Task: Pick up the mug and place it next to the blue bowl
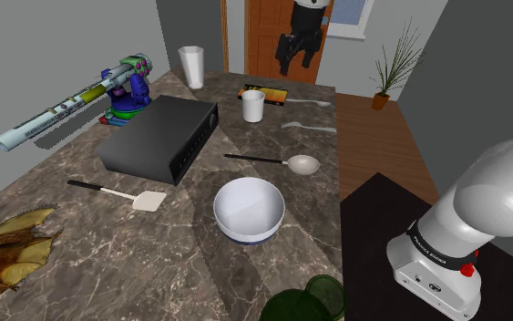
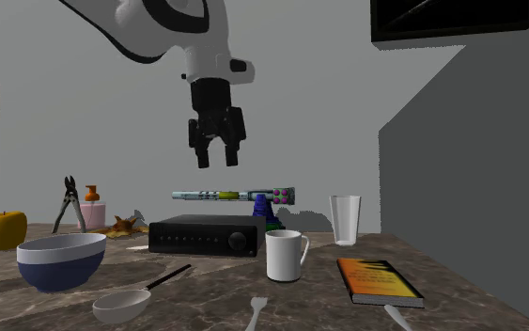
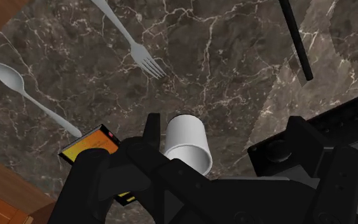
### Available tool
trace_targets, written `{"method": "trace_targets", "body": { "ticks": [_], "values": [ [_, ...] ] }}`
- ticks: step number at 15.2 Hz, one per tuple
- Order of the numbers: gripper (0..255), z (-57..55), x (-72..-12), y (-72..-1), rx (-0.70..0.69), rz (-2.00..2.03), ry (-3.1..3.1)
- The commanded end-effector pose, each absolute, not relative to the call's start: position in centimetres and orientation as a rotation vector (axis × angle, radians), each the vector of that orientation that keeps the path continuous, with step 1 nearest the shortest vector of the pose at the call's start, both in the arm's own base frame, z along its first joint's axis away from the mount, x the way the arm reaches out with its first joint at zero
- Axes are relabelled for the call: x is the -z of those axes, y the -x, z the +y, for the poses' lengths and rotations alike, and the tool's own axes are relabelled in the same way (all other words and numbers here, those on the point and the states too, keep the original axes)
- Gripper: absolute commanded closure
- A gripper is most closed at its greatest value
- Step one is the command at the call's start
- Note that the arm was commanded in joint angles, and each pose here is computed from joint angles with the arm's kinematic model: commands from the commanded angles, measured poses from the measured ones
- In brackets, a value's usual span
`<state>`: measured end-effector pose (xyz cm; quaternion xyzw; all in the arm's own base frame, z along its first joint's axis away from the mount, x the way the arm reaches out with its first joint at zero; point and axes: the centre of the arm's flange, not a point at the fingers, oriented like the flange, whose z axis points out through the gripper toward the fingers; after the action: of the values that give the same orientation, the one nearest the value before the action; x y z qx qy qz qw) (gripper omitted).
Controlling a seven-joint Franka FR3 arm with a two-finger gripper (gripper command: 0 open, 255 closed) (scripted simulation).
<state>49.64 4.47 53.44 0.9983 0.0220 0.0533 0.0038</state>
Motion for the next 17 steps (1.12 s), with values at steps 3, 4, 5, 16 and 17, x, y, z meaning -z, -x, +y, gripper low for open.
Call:
{"method": "trace_targets", "body": {
  "ticks": [3,4,5,16,17],
  "values": [
    [0,5.4,-50.3,-54.2,-0.126,0.088,-3.117],
    [0,5.6,-49.6,-55.4,-0.115,0.092,-3.114],
    [0,5.9,-48.8,-56.5,-0.105,0.097,-3.111],
    [0,8.8,-39.8,-68.7,0.004,0.148,-3.075],
    [0,9.1,-38.9,-69.8,0.014,0.152,-3.071]
  ]
}}
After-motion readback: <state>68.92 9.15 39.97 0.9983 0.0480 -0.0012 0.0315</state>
